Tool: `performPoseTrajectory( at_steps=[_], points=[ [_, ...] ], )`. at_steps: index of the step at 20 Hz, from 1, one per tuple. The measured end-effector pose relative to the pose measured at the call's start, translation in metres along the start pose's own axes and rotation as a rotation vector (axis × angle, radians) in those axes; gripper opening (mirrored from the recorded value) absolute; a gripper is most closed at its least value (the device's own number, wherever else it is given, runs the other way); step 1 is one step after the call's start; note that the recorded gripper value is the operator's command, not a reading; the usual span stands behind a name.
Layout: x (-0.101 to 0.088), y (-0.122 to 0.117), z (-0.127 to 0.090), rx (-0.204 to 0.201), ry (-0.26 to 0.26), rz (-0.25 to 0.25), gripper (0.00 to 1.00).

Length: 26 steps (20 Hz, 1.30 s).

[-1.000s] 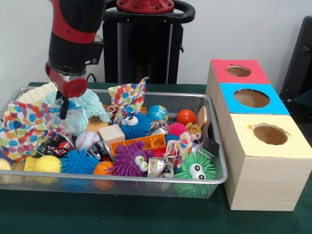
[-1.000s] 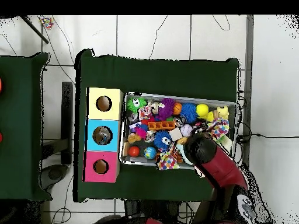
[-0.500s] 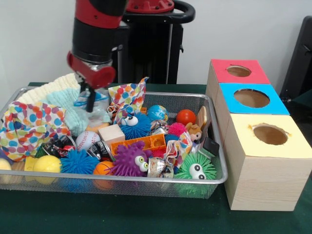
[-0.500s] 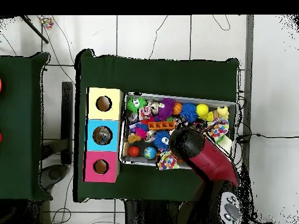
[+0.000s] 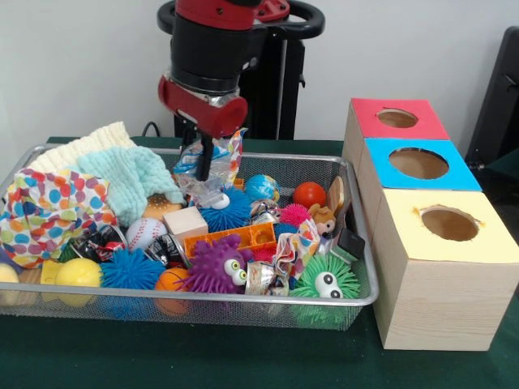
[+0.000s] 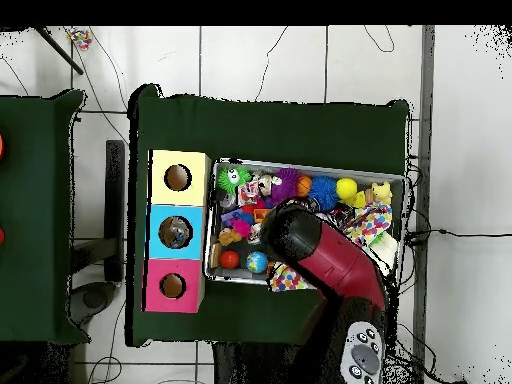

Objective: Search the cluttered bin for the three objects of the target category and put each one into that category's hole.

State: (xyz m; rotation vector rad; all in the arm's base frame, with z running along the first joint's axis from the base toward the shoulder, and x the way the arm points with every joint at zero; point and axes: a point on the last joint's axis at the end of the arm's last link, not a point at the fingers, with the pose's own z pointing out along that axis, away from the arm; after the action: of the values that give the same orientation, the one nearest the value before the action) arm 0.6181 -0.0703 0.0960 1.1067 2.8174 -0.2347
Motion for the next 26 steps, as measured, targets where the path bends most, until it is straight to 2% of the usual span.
performPoseTrajectory(
  at_steps=[14,20,26],
  points=[
    [0.027,0.033,-0.009,-0.007,-0.001,-0.069,0.00],
    [0.040,0.037,-0.013,-0.002,0.065,-0.077,0.00],
    [0.045,0.034,-0.016,-0.002,0.077,-0.070,0.00]
  ],
)
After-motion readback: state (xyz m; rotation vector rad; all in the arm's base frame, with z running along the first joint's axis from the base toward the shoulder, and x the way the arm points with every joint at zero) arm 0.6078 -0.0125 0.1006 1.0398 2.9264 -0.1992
